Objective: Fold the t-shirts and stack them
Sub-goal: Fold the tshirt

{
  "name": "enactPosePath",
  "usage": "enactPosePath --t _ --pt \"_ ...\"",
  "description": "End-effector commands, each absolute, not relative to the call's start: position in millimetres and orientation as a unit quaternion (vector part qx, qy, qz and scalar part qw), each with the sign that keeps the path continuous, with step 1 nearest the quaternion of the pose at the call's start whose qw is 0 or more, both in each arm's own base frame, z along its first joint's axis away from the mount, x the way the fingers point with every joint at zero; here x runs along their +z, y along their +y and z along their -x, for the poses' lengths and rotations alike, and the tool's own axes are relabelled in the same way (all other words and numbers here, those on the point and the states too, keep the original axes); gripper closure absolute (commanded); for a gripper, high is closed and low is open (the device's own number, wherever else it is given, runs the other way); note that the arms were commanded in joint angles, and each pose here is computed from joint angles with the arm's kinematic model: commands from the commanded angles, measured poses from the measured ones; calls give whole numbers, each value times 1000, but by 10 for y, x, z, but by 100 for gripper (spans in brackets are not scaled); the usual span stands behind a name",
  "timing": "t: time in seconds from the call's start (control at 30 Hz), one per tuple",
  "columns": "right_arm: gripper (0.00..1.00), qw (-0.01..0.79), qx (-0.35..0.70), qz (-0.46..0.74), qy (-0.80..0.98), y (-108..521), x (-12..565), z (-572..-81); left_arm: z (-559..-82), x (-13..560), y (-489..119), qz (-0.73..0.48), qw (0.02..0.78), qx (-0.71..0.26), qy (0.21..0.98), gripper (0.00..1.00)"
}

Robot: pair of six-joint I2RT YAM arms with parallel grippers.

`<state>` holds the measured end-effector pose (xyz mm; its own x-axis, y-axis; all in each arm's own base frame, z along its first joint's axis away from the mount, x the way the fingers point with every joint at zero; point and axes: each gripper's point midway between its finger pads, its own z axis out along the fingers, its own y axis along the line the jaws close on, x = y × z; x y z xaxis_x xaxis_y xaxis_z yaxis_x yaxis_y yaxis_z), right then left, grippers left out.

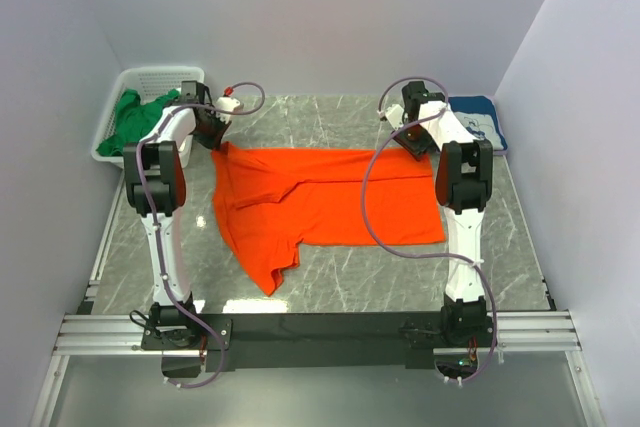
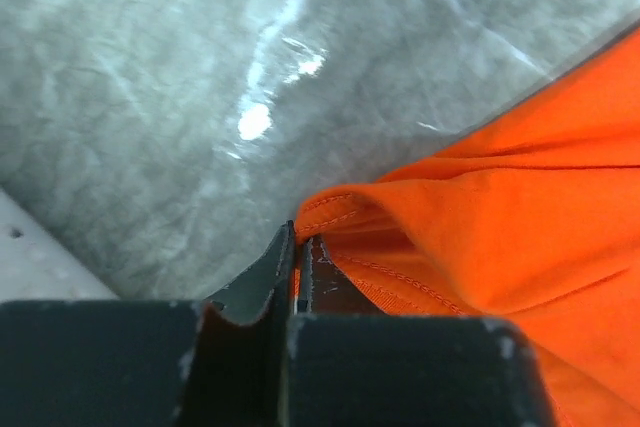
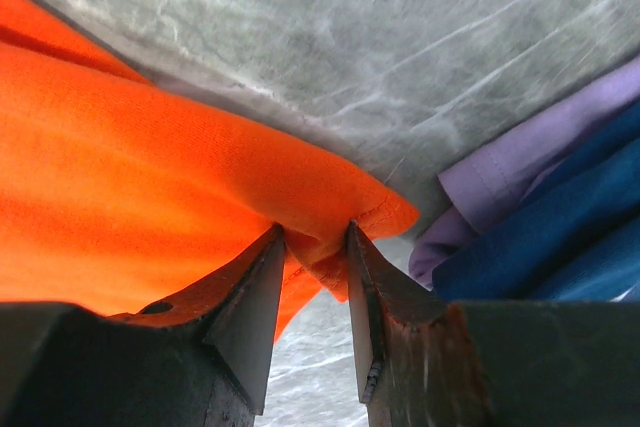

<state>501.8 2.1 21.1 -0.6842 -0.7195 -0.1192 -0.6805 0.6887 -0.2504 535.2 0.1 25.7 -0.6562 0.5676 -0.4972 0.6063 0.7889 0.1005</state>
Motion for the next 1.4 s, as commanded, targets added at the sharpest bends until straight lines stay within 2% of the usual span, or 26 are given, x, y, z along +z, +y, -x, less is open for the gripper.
enactPosePath --t 0.0,0.23,0.33,0.37,0.4,0.47,0.5,0.6,0.83,1.1,1.37 --pt "61 59 -94 370 922 -121 99 -4767 -5462 237 304 -290 271 35 917 100" --pt "61 62 -82 361 927 -76 170 -4751 -5583 335 416 -251 281 81 923 99" --pt "60 88 -62 361 926 17 316 -4773 -5532 451 354 -252 285 67 922 97" --pt "58 106 -63 360 925 35 451 -4800 -5520 496 266 -257 291 46 920 92" --pt "57 118 -52 363 923 90 528 -4811 -5488 546 224 -257 291 34 921 78" --pt "55 145 -59 359 920 92 734 -4862 -5478 767 57 -263 315 -4 912 69" --pt "55 159 -47 364 917 158 810 -4884 -5454 835 24 -260 318 -10 912 60" --pt "55 175 -45 371 911 180 994 -4874 -5463 1157 -122 -262 348 -33 899 55" --pt "58 139 -26 389 910 181 939 -4619 -5339 1520 -289 -259 370 -64 890 52" --pt "59 86 1 411 908 221 623 -4303 -5034 1279 -427 -262 329 -109 901 52" --pt "60 63 -6 417 907 155 427 -4241 -4797 1001 -481 -262 292 -131 911 52"
